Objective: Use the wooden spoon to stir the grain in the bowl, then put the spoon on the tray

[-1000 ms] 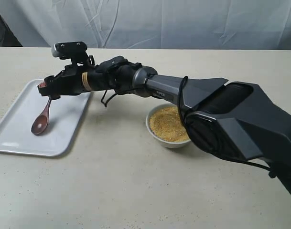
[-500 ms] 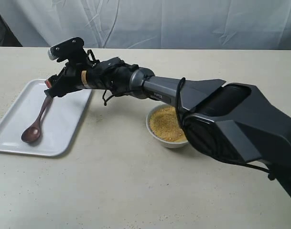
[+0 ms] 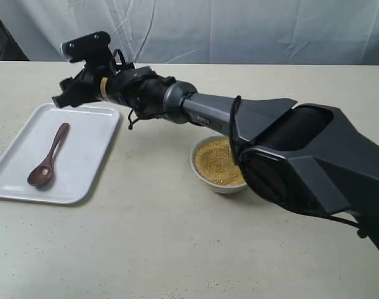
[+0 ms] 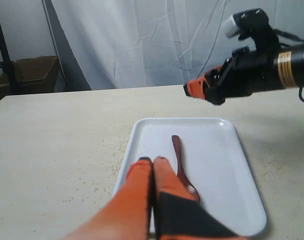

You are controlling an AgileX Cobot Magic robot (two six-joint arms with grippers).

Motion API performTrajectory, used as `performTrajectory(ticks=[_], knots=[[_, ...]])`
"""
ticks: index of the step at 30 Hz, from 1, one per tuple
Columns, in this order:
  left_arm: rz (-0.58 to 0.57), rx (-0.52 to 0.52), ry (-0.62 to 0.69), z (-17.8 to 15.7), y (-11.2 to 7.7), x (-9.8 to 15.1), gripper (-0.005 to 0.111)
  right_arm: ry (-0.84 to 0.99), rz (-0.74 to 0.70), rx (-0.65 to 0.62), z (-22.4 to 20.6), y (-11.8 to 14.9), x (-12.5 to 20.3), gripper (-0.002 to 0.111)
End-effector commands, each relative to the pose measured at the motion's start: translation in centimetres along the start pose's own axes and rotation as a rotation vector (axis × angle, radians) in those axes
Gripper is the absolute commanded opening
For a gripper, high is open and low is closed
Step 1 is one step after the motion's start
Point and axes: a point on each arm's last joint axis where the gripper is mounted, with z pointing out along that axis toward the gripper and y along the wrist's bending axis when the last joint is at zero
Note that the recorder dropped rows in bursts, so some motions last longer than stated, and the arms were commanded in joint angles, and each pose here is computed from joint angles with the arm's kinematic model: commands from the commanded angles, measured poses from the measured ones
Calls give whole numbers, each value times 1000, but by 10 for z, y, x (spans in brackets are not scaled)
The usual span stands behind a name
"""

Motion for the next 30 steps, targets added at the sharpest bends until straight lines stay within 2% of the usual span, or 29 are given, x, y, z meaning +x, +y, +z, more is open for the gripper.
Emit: performTrajectory(ticks=[1,5,7,8,10,15,17,20,22,25,30], knots=[[-1,3,-12,0,0,0,0,-46,38,-298,-30,23,-56,66],[-1,3,-12,0,0,0,0,14,-3,-743,-65,53,-72,66],[-1,3,-12,0,0,0,0,39,-17,-875,-77,56,-74,60],[-1,3,-12,0,0,0,0,45,-14,-899,-80,52,-75,55],[-1,3,-12,0,0,0,0,71,38,-904,-82,40,-74,43],[-1,3,-12,0,0,0,0,133,249,-807,-85,-17,-73,-1],[-1,3,-12,0,0,0,0,143,317,-771,-90,-42,-75,0],[-1,3,-12,0,0,0,0,153,305,-840,-111,-65,-83,0],[-1,3,-12,0,0,0,0,129,298,-819,-120,-76,-92,-1],[-1,3,-12,0,0,0,0,91,263,-816,-136,-74,-115,-1],[-1,3,-12,0,0,0,0,30,198,-828,-156,-47,-150,-1]])
